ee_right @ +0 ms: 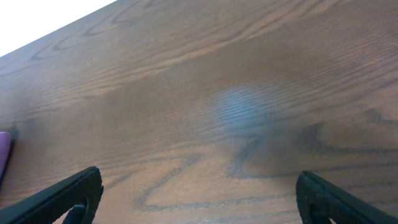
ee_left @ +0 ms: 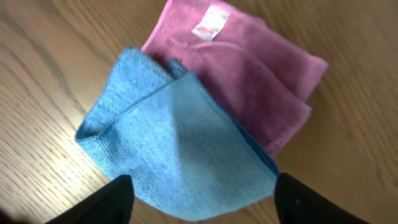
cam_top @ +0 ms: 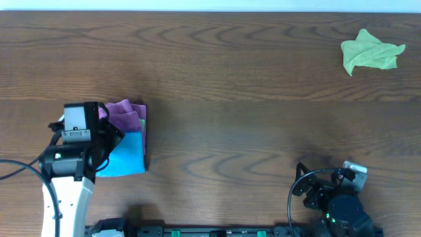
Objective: Fold the cloth
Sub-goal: 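Lower the blue towel onto the pink towel with the left gripper, then release the blue towel and retract the left gripper downward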
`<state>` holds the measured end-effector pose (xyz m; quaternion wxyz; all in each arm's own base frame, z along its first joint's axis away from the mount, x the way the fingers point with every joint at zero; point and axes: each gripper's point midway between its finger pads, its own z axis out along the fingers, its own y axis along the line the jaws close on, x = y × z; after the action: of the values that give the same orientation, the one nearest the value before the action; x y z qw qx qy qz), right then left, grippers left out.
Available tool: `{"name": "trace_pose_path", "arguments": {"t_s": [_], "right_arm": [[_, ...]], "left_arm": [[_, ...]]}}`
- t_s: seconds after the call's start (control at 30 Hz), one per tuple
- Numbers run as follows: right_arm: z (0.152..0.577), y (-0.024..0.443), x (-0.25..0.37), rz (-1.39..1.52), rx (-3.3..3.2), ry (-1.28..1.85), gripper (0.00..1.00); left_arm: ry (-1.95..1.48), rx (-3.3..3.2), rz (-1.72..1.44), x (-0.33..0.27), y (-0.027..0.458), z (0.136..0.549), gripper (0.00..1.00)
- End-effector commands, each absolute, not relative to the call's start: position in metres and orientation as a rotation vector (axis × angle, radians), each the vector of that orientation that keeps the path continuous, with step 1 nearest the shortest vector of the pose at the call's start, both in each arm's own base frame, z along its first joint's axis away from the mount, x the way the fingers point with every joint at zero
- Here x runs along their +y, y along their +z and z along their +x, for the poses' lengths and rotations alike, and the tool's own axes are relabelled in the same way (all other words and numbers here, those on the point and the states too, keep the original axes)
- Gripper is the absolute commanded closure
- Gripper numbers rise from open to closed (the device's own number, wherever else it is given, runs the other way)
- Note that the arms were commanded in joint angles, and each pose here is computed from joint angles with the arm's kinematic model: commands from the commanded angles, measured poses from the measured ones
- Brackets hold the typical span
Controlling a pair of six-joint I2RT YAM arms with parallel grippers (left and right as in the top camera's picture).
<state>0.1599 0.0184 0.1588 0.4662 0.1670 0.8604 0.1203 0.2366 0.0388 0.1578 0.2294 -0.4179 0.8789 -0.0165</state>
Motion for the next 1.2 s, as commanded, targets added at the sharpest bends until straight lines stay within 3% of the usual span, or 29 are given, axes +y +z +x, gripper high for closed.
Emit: {"name": "trace_pose_path", "arguments": {"t_s": [0.0, 0.03, 0.1, 0.3, 0.57, 0.83, 0.87, 0.93, 1.0, 1.07, 1.17], "right_arm": [[0.160, 0.159, 0.014, 0.441, 2.096, 0.290, 0.01], [0.160, 0.159, 0.015, 0.442, 2.096, 0.291, 0.01], [0.160, 0.159, 0.014, 0.442, 2.096, 0.290, 0.01], [0.160, 0.159, 0.014, 0.441, 2.096, 0.290, 0.01], [0.160, 0.159, 0.014, 0.442, 2.096, 0.290, 0.01], [0.160, 0.159, 0.014, 0.441, 2.096, 0.290, 0.01], [0.160, 0.159, 0.015, 0.441, 2.096, 0.290, 0.01], [0.160, 0.159, 0.014, 0.441, 2.096, 0.290, 0.01], [0.160, 0.159, 0.015, 0.441, 2.096, 0.290, 0.01], [0.160, 0.159, 0.015, 0.442, 2.096, 0.291, 0.01], [0.160, 0.159, 0.014, 0.442, 2.096, 0.290, 0.01]], "left_arm": [[-0.049, 2.406, -1.060, 0.040, 0.186, 0.242, 0.46], [-0.047, 2.406, -1.049, 0.040, 0.193, 0.241, 0.66], [-0.051, 2.399, -1.038, 0.040, 0.205, 0.239, 0.94], [-0.127, 2.327, -0.976, 0.033, 0.240, 0.222, 0.94], [-0.162, 2.129, -0.761, 0.028, 0.287, 0.170, 0.94], [-0.131, 2.101, -0.714, 0.028, 0.280, 0.119, 0.94], [-0.127, 2.103, -0.716, 0.028, 0.279, 0.116, 0.89], [-0.116, 2.112, -0.725, 0.029, 0.275, 0.110, 0.67], [-0.099, 2.120, -0.733, 0.031, 0.273, 0.107, 0.55], [-0.055, 2.119, -0.751, 0.037, 0.271, 0.105, 0.09], [-0.004, 2.104, -0.772, 0.044, 0.272, 0.103, 0.18]]}}
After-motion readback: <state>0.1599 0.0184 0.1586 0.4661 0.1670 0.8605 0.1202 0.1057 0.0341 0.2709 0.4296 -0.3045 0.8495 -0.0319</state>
